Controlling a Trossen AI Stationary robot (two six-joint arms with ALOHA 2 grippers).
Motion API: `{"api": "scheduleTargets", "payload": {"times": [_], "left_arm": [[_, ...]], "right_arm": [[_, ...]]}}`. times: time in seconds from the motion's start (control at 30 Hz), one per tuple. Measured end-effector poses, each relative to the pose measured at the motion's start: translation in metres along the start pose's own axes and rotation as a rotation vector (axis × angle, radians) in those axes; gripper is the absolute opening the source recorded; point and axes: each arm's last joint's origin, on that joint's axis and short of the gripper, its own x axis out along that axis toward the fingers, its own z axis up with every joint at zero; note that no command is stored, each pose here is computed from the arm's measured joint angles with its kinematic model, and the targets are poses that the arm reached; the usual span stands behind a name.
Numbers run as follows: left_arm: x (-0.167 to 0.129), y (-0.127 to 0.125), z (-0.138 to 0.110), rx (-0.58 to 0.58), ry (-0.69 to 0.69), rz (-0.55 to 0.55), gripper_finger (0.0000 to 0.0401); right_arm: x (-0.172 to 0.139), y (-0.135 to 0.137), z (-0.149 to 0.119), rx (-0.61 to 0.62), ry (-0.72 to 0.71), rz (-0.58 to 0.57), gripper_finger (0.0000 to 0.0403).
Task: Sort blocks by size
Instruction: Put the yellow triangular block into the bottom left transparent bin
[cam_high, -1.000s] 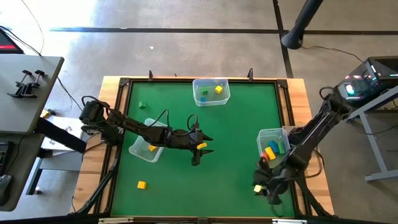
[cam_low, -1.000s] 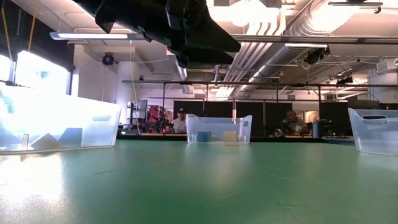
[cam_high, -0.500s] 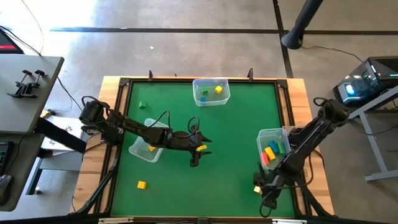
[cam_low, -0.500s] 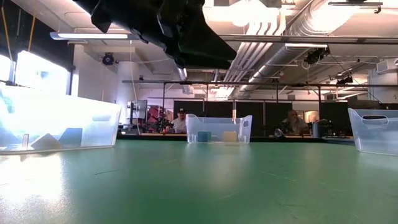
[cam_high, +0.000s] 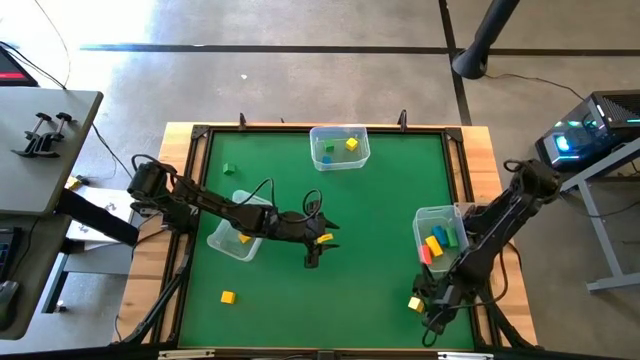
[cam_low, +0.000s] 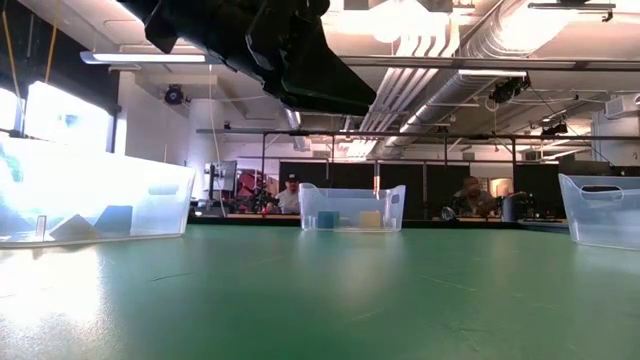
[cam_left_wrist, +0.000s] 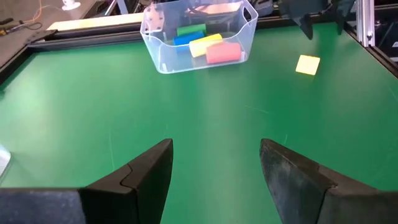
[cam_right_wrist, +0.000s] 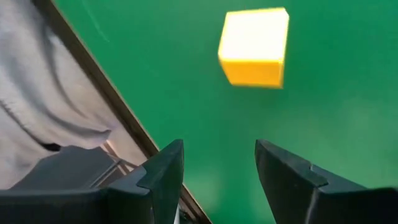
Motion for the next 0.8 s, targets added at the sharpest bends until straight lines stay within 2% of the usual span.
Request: {"api": "scheduleTargets", "payload": {"times": [0.13,0.37,0.43,0.6,0.7,0.8], "left_arm": [[0.003,-0.001,-0.003,0.013,0.005,0.000,0.0227],[0.015,-0.003,-0.015,0.014,0.029,-0.001,0.0227],[0.018,-0.004,-0.017,0.005,0.029,-0.001,0.0227],[0.021,-0.005,-0.018,-0.004,0.007,-0.001,0.0227],[0.022,-0.004,-0.014,-0.014,-0.048,0.002,0.0227],[0.022,-0.003,-0.010,-0.024,-0.088,0.006,0.0227]], "right_arm": [[0.003,-0.001,-0.009,0.000,-0.013,-0.006,0.0193],[0.008,-0.002,-0.037,-0.156,-0.085,-0.005,0.0193],[0.009,-0.002,-0.046,-0.181,-0.155,0.000,0.0193],[0.009,-0.001,-0.054,-0.128,-0.343,0.053,0.0193],[0.006,0.006,-0.057,-0.199,-0.518,0.108,0.0193],[0.006,0.012,-0.057,-0.300,-0.676,0.089,0.0193]]}}
